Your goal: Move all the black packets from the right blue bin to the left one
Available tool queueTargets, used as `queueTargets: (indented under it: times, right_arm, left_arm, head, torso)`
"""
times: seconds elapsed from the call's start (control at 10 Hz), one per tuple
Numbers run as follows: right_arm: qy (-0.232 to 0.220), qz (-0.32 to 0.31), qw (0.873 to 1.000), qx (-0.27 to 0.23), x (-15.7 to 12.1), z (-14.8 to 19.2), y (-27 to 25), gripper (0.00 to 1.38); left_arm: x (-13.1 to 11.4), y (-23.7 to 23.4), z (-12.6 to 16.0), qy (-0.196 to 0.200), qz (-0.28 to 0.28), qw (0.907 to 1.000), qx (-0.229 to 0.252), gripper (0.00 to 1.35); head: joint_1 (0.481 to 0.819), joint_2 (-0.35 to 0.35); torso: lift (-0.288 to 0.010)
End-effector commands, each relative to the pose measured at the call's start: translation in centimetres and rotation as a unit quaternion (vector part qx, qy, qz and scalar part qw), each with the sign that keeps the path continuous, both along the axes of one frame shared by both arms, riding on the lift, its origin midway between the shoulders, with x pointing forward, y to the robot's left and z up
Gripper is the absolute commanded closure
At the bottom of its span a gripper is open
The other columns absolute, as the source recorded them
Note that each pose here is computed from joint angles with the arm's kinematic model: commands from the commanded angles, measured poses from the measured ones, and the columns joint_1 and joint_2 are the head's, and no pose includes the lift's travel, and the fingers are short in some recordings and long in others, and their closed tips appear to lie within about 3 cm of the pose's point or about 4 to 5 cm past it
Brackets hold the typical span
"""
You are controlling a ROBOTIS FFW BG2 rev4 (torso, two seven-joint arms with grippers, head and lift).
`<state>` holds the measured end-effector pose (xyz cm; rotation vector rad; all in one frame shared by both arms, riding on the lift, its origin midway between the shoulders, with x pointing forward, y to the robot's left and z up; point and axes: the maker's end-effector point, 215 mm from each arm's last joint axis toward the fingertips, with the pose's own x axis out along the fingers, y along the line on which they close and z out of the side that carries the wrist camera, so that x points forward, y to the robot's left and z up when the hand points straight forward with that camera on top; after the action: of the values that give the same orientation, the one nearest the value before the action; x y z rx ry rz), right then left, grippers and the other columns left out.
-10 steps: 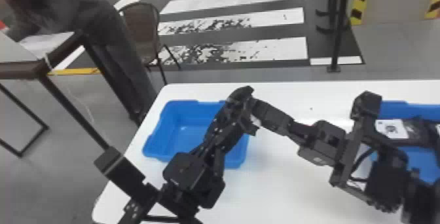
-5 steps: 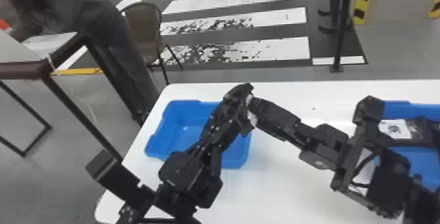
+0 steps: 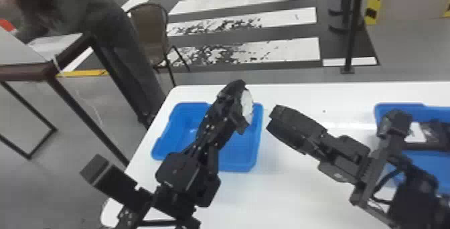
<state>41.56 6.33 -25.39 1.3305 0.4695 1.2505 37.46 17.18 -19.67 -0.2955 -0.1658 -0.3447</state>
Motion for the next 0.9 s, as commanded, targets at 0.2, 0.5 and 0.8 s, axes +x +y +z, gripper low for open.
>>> queueTargets:
  times: [0.2,0.5,0.8]
  right_arm:
    - [-0.004,-0.011,1.000,0.003,-1.2,0.3,-0.9,0.49]
    - [-0.015,-0.004,1.000,0.001,-2.2,0.9,-0.7,0.49]
    - [-0.061,-0.049,0.994,-0.080,-0.2,-0.7,-3.3,0.49]
  left_arm:
    - [6.7,3.6,-9.6,0.032,0.048,0.9932,0.101,1.21]
    - [10.9,9.3,-15.9,0.072,0.103,0.9743,0.187,0.96]
    - [11.3,10.3,-13.9,0.048,0.111,0.9833,0.135,0.12]
  head:
    - [0.695,0.324]
    - [0.695,0.350]
    - [0.695,0.350]
  torso:
    - [-0.140]
    - [-0.140]
    - [-0.140]
